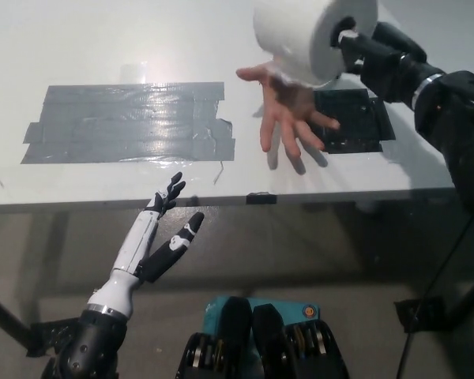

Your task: A toilet paper roll is kept on the black spot on the desk infront of the robot and the robot inserts its right thumb into the hole in the centre to grab the roll. Then it passes the roll to a person.

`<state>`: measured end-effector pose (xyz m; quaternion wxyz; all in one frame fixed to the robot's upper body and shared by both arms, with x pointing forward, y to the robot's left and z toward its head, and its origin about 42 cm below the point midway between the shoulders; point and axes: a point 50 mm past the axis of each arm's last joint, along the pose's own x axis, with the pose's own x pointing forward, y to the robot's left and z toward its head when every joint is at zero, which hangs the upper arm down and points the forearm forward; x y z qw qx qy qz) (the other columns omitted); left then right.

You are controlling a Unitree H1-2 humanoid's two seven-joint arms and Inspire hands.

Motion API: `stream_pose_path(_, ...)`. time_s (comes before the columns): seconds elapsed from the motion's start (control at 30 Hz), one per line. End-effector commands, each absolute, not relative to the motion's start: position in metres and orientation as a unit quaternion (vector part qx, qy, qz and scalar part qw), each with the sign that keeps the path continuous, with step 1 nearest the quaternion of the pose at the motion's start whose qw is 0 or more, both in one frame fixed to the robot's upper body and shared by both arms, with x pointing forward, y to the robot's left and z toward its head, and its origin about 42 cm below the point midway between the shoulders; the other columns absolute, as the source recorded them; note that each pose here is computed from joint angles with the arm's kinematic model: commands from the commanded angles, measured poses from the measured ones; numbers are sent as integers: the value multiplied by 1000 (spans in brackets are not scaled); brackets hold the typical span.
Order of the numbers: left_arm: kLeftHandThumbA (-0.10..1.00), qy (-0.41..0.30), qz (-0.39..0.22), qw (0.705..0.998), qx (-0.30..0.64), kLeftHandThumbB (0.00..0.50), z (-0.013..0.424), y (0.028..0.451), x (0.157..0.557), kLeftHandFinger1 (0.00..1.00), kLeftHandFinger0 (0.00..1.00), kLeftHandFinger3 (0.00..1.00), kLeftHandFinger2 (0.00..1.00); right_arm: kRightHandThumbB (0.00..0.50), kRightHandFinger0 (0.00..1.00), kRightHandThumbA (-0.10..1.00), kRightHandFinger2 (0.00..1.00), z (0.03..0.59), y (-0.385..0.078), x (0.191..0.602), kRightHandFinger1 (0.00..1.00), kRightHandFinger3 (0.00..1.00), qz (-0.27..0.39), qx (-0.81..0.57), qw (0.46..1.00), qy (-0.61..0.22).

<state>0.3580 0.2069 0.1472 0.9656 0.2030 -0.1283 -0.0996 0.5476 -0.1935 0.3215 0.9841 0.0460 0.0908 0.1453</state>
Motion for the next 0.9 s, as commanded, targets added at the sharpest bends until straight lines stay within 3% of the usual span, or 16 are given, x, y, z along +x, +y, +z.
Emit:
stream_pose_path(0.0, 712, -171, -109, 957, 206, 40, 173, 199, 370, 1000, 1000, 1000, 1000, 174, 169, -100, 961, 453, -198, 573, 672, 958, 98, -256, 959, -68)
stream_pose_path(0.03, 710, -171, -109, 957, 207, 40, 173, 199, 370, 1000, 1000, 1000, 1000, 177, 155, -100, 940, 453, -198, 574, 653, 887, 98, -267, 956, -67)
stream_pose_path(0.07, 710, -170, -109, 957, 208, 45, 173, 199, 370, 1000, 1000, 1000, 1000, 182, 156, -100, 939, 452, -198, 575, 658, 882, 97, -275, 954, -65)
stream_pose_path(0.13, 710, -169, -110, 957, 209, 49, 174, 198, 371, 1000, 1000, 1000, 1000, 178, 176, -100, 947, 450, -198, 577, 676, 896, 94, -295, 949, -63)
stream_pose_path(0.2, 693, -171, -111, 956, 210, 42, 174, 197, 371, 1000, 1000, 1000, 1000, 164, 219, -100, 973, 447, -194, 577, 700, 970, 91, -316, 942, -58)
stream_pose_path(0.37, 639, -175, -112, 955, 211, 41, 177, 196, 372, 1000, 1000, 1000, 1000, 158, 198, -100, 940, 434, -184, 578, 666, 959, 97, -364, 924, -58)
stream_pose_path(0.53, 597, -181, -113, 954, 210, 42, 179, 196, 374, 1000, 1000, 1000, 1000, 159, 327, -100, 1000, 431, -175, 580, 770, 929, 105, -423, 898, -52)
stream_pose_path(0.73, 601, -185, -115, 953, 213, 31, 182, 195, 377, 1000, 1000, 1000, 1000, 177, 209, -100, 1000, 431, -169, 582, 683, 926, 120, -457, 880, -47)
stream_pose_path(0.77, 601, -186, -116, 952, 214, 29, 183, 195, 379, 1000, 1000, 1000, 1000, 172, 209, -100, 1000, 432, -169, 583, 705, 957, 130, -472, 871, -40)
stream_pose_path(0.8, 602, -185, -116, 952, 213, 28, 182, 194, 379, 1000, 1000, 1000, 1000, 203, 217, -100, 1000, 431, -168, 584, 716, 958, 146, -490, 859, -36)
stream_pose_path(0.87, 604, -185, -117, 952, 213, 28, 182, 194, 379, 1000, 1000, 1000, 1000, 224, 261, -100, 998, 429, -167, 584, 725, 908, 162, -511, 844, -34)
